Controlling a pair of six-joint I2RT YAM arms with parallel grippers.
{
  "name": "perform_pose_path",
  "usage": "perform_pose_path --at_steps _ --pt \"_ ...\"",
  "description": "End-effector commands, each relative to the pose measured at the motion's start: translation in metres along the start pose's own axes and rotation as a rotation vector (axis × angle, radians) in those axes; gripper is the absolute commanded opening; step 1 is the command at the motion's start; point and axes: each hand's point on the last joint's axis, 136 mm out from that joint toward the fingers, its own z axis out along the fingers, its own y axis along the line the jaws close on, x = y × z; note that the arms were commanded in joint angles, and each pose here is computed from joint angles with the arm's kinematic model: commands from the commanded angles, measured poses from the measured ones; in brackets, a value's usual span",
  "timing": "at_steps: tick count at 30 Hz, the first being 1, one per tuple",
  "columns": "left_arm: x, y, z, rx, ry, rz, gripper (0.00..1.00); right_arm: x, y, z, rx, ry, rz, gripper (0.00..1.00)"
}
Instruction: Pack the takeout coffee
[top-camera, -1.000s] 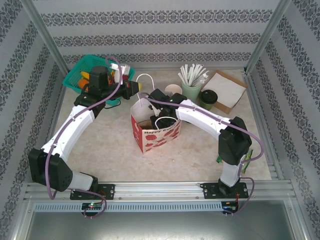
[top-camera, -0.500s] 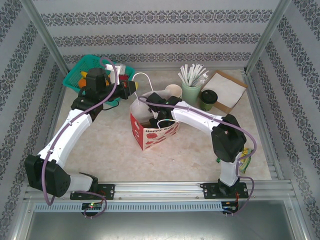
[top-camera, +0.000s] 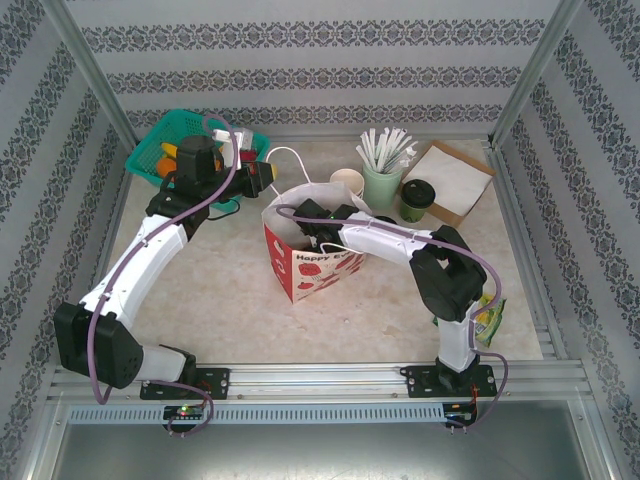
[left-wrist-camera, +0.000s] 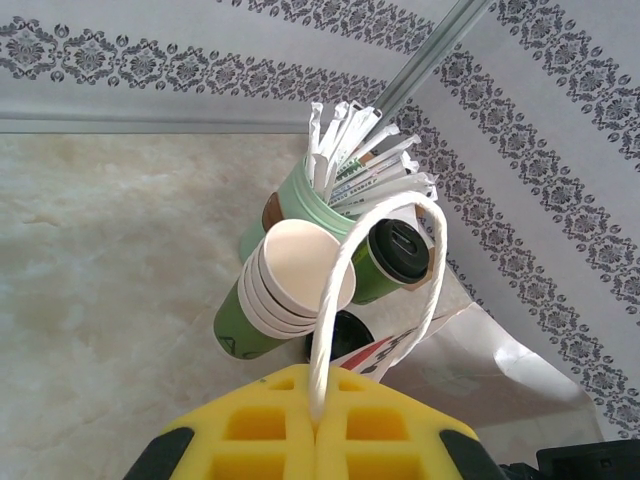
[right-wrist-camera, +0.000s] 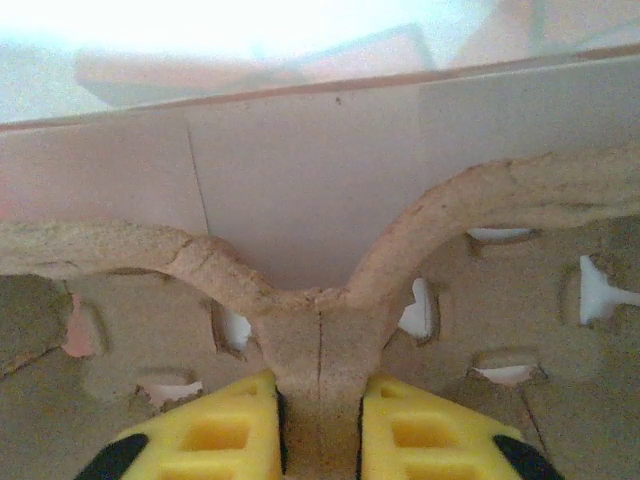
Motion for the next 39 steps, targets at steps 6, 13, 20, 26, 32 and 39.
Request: perform_pose_path --at_steps 6,13,20,26,32,39 --pt "-0.01 -0.009 -0.004 0.035 -0.012 0.035 0.0 -0.009 0.018 -0.032 -0.082 -0.068 -0.04 0.61" --pt "-0.006 -0.02 -0.008 0.088 0.0 0.074 0.0 -0.019 0.024 -0.07 -0.107 -0.132 -0.04 0.67" --pt "-0.005 -0.018 -0.01 0.075 0.0 0.087 0.0 -0.01 0.011 -0.059 -0.048 -0.125 -0.076 0.05" --pt "-0.005 -0.019 -0.01 0.08 -0.008 0.093 0.0 0.003 0.012 -0.039 -0.052 -0.04 -0.096 0.0" --pt "-0.003 -0.019 -0.011 0.082 -0.005 0.094 0.0 0.009 0.008 -0.025 -0.012 0.025 -0.102 0.0" --pt "-0.001 -0.02 -0.013 0.086 -0.005 0.093 0.0 0.013 -0.003 -0.006 0.059 0.059 -0.08 0.0"
